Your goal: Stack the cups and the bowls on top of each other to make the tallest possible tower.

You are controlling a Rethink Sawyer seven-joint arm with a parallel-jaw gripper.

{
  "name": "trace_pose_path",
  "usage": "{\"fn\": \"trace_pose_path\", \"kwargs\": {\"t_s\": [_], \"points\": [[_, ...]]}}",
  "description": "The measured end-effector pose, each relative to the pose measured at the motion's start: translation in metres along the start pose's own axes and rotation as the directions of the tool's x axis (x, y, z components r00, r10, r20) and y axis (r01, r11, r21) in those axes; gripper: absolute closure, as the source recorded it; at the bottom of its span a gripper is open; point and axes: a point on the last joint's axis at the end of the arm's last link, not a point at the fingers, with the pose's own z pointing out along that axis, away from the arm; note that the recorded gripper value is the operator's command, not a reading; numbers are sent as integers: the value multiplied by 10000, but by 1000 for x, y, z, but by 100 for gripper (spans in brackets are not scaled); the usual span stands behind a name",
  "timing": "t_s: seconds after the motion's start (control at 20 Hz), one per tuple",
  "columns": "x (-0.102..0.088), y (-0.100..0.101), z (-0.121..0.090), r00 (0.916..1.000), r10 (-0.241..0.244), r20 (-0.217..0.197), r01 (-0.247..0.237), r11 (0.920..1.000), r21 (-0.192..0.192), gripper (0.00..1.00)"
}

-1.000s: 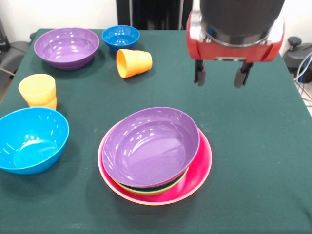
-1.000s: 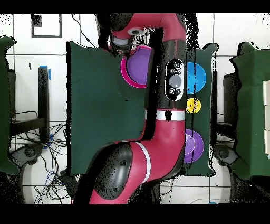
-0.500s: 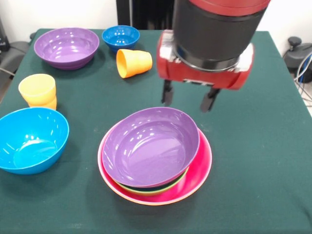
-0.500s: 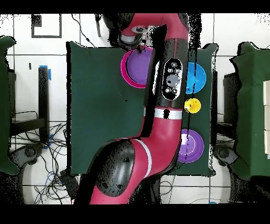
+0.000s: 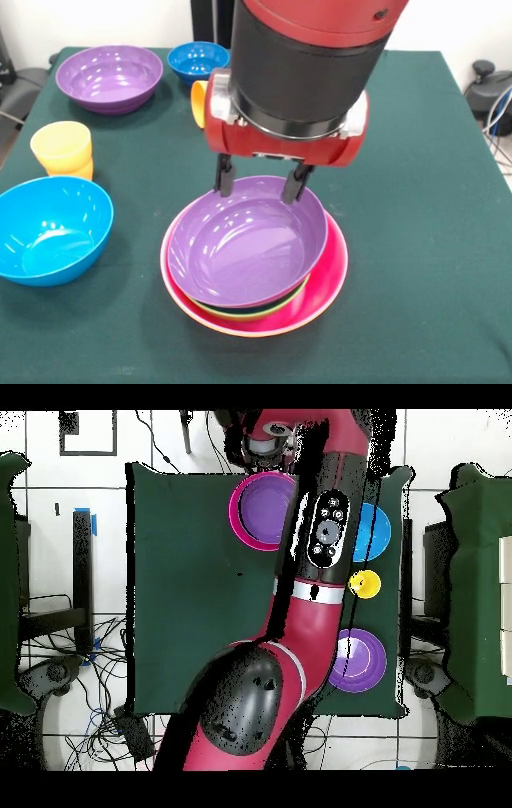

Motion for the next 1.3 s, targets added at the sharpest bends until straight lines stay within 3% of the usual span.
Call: {"fn": "trace_pose_path", "kwargs": {"t_s": [0.3,0.7,1.3], "points": [[-9,0,-3,9995,-309,27,309,9995,-115,0],[-14,23,-17,9981,-522,313,546,9953,-797,0],[-12,32,-17,9959,-829,348,872,9853,-1470,0]]}}
